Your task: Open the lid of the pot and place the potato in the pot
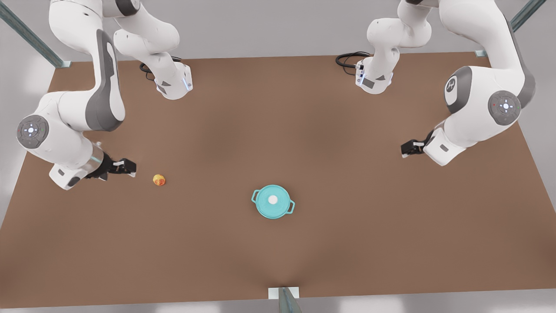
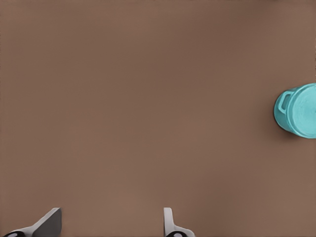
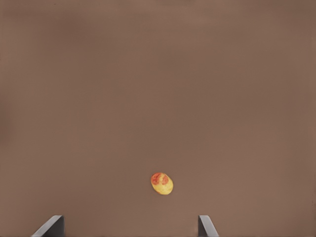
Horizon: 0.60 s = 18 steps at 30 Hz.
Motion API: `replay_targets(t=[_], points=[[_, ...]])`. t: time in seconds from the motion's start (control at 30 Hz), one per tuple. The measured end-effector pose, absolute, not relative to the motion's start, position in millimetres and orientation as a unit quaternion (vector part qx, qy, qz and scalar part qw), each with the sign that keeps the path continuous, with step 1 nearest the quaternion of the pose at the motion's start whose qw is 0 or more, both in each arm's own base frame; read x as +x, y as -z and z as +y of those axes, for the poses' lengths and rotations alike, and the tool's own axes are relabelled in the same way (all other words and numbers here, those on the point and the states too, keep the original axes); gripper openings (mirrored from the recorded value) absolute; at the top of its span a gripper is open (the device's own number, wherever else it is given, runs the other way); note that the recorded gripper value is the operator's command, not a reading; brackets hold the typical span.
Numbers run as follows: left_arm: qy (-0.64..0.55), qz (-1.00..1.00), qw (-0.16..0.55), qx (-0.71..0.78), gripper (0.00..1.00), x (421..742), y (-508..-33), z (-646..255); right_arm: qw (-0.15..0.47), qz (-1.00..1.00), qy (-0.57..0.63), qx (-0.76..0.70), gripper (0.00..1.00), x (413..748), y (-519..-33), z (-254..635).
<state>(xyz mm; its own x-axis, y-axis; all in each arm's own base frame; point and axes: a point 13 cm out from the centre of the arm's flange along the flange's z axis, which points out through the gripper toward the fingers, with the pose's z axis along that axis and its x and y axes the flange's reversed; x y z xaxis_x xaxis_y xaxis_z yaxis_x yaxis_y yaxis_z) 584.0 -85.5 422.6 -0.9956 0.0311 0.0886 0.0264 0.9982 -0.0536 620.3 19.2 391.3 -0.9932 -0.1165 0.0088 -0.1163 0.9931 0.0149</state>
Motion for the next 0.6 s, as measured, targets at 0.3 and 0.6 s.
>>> replay_targets(t=[0.3,0.6], points=[[-0.016,-0.985,0.041,-0.169,1.0,579,-345,-364,-0.003,-0.985,-0.006,0.174,1.0,642,-371,75],[-0.004,-0.992,-0.027,-0.119,1.0,570,-196,-533,0.05,-0.969,-0.015,0.242,1.0,606,-299,56]])
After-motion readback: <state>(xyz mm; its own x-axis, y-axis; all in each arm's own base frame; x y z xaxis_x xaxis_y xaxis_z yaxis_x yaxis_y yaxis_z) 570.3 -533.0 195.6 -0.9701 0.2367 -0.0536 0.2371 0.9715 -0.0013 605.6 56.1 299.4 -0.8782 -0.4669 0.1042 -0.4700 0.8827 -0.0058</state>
